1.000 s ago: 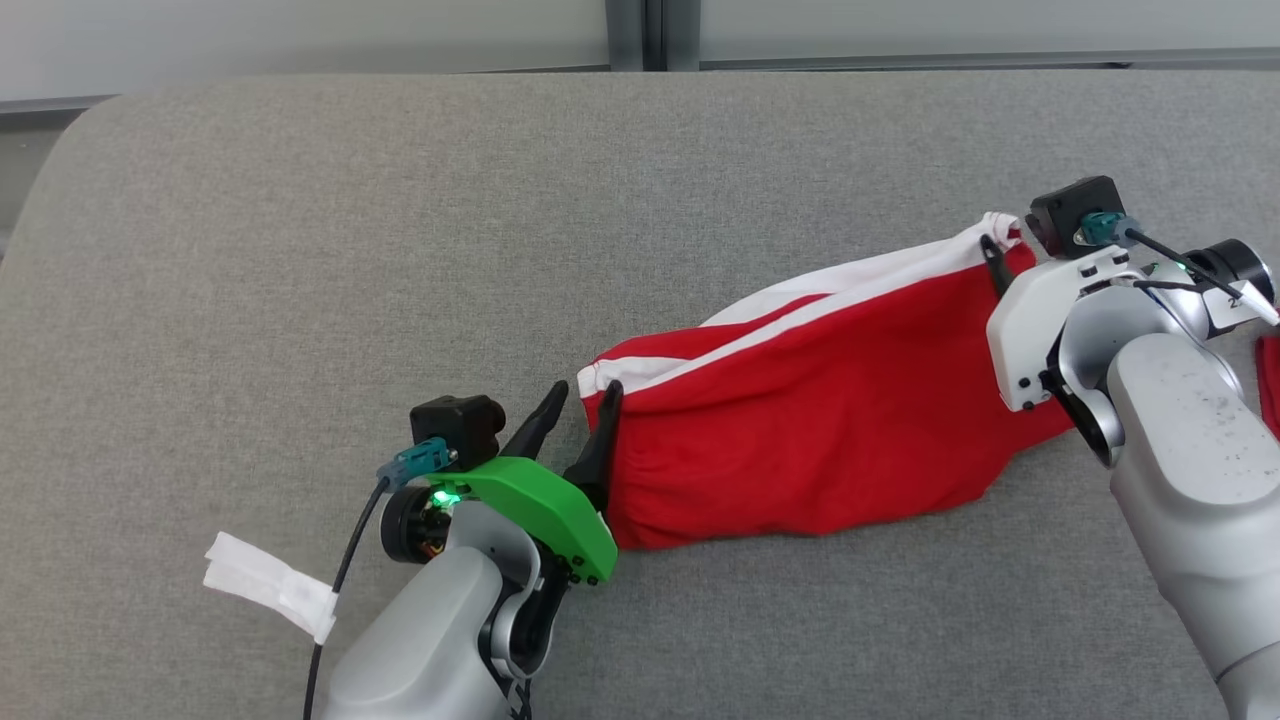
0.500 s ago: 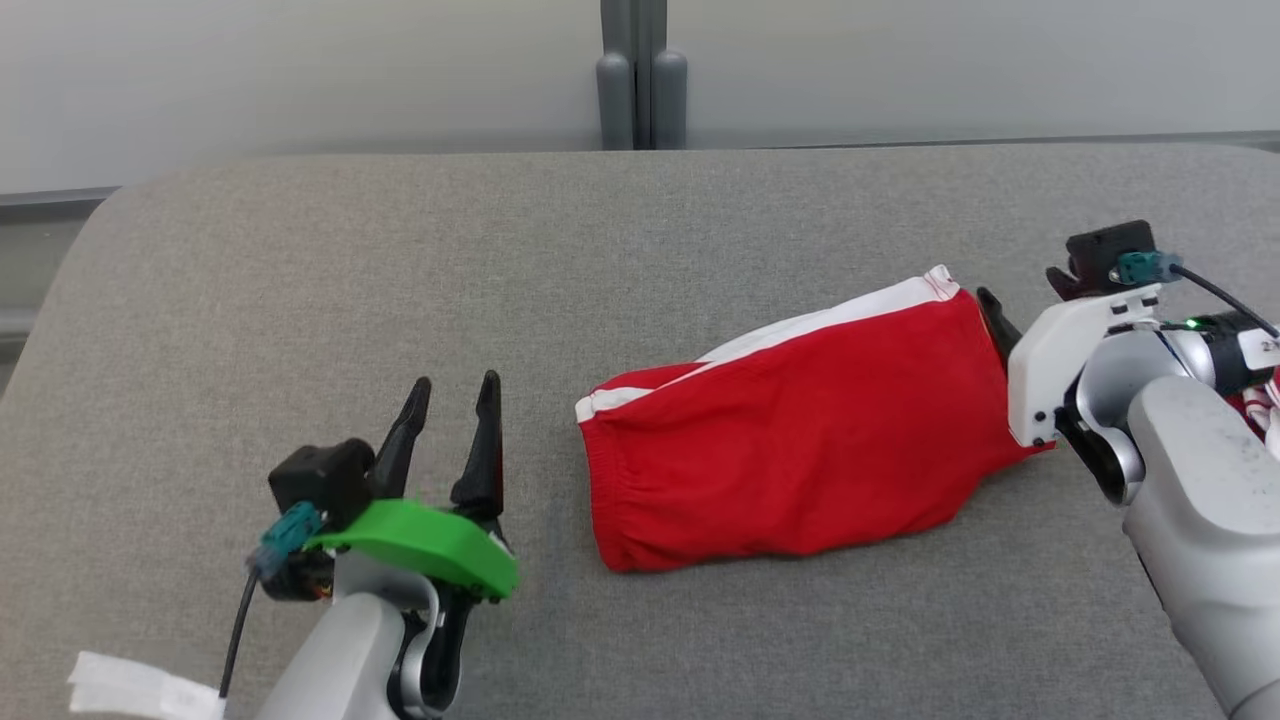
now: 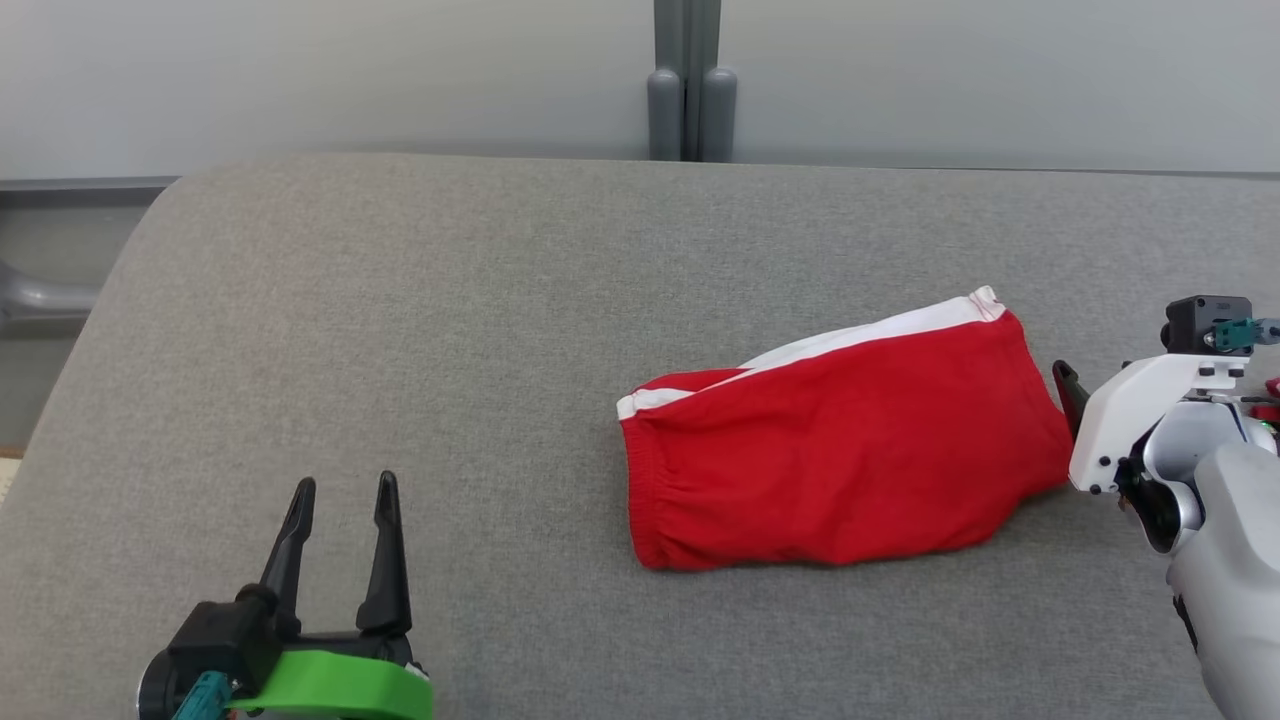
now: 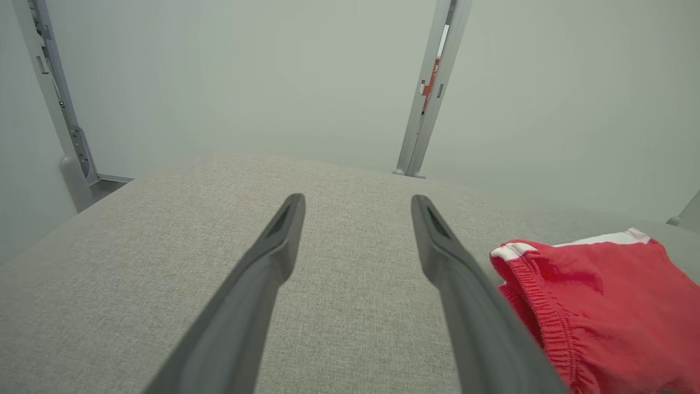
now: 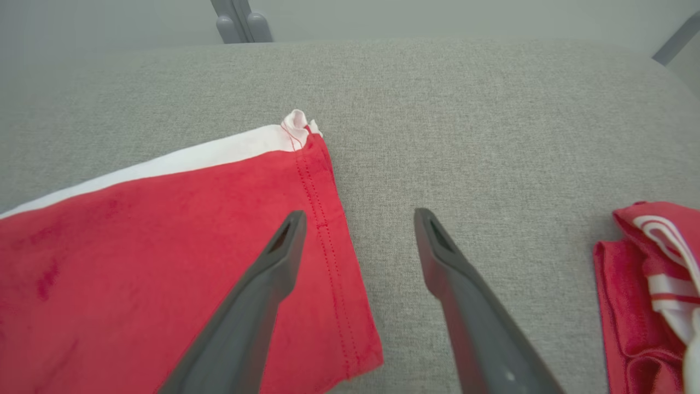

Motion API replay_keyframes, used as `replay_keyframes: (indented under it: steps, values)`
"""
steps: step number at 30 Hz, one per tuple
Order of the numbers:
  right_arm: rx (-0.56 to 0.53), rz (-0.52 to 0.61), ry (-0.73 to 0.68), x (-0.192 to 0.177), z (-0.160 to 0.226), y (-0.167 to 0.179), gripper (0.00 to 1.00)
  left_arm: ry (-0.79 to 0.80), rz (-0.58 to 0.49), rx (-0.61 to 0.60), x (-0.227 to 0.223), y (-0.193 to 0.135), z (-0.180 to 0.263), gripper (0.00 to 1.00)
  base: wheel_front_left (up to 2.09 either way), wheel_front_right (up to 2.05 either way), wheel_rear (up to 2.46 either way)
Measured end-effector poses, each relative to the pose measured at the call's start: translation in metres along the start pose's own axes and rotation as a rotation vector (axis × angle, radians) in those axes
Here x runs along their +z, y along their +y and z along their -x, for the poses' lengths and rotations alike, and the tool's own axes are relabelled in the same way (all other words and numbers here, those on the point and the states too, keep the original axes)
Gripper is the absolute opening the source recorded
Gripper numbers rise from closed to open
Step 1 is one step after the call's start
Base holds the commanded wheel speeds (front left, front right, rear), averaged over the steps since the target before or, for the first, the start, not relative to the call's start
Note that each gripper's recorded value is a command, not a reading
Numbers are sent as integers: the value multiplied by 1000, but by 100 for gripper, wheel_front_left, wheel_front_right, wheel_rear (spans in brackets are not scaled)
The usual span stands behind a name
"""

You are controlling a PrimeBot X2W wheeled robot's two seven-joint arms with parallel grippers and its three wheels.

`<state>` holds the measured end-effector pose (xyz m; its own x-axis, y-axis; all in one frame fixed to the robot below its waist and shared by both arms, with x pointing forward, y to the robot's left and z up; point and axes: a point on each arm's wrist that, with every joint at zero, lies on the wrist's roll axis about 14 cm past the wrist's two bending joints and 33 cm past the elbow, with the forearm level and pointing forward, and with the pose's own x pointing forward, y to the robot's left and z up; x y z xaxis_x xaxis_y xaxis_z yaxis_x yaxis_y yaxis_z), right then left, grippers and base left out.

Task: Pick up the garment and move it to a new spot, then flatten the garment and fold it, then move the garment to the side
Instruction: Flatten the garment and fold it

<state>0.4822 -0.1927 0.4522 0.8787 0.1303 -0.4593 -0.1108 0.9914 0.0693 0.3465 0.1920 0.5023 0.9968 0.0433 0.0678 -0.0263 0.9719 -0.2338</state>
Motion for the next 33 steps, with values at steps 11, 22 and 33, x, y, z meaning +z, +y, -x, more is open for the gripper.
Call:
replay_keyframes:
  steps: [11, 22, 33]
  values:
    - [2, -45, 92, -34, -33, 13, 100, 36, -60, 142, -7, 45, 27, 100, 0, 0, 0]
    - [4, 4, 151, -63, -48, 25, 100, 64, -50, 172, -14, 50, 37, 100, 0, 0, 0]
    - [21, -12, 206, -73, -49, 37, 0, 79, -40, 165, -19, 47, 37, 100, 0, 0, 0]
